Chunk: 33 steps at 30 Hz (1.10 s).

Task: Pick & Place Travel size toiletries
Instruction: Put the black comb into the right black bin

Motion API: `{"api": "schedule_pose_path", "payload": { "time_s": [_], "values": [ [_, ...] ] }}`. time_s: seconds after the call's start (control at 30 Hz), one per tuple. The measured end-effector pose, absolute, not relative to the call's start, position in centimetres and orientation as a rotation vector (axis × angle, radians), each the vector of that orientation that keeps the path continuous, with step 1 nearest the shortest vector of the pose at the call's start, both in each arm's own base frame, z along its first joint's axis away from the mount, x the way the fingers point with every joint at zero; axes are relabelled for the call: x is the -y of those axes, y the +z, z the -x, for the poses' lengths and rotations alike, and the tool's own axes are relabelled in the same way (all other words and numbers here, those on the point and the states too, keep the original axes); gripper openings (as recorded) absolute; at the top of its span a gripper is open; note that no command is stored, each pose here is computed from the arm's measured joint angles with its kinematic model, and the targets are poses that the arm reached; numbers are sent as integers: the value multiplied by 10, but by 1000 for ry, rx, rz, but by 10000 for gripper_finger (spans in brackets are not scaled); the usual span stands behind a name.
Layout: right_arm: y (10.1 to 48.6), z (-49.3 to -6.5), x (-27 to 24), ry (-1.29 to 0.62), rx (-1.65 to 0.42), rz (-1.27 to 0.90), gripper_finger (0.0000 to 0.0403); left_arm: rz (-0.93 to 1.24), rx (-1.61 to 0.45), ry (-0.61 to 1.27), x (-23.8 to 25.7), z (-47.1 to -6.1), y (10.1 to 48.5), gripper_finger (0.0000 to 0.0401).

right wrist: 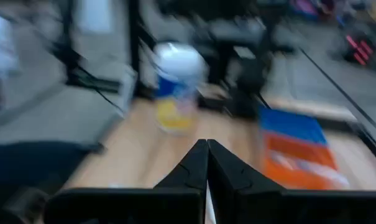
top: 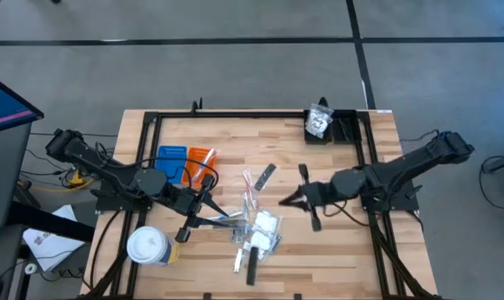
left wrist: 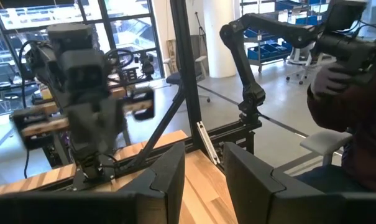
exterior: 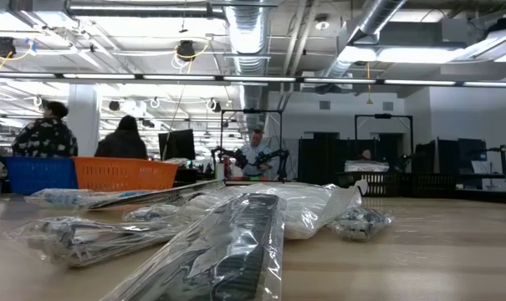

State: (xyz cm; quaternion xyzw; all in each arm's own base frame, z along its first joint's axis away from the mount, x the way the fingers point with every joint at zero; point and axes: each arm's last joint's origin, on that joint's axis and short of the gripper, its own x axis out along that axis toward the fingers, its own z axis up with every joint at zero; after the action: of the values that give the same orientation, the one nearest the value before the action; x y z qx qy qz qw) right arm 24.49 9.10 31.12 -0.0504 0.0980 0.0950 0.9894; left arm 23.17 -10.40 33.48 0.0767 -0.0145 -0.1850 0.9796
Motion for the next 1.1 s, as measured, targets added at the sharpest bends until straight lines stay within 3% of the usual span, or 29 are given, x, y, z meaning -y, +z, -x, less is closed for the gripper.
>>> {"api": "schedule_pose_path", "payload": {
  "time_s": [0.27,0.57,1.1],
  "values": [
    [308,-247,-103,439,-40,135,0,-157,27,-418,105,-233,333,104],
    [304,-259,-113,673,78,172,0,-200,68,-809,115,-228,331,104],
    [302,-259,-112,692,54,169,0,-194,66,-835,116,-227,331,104]
  ]
}}
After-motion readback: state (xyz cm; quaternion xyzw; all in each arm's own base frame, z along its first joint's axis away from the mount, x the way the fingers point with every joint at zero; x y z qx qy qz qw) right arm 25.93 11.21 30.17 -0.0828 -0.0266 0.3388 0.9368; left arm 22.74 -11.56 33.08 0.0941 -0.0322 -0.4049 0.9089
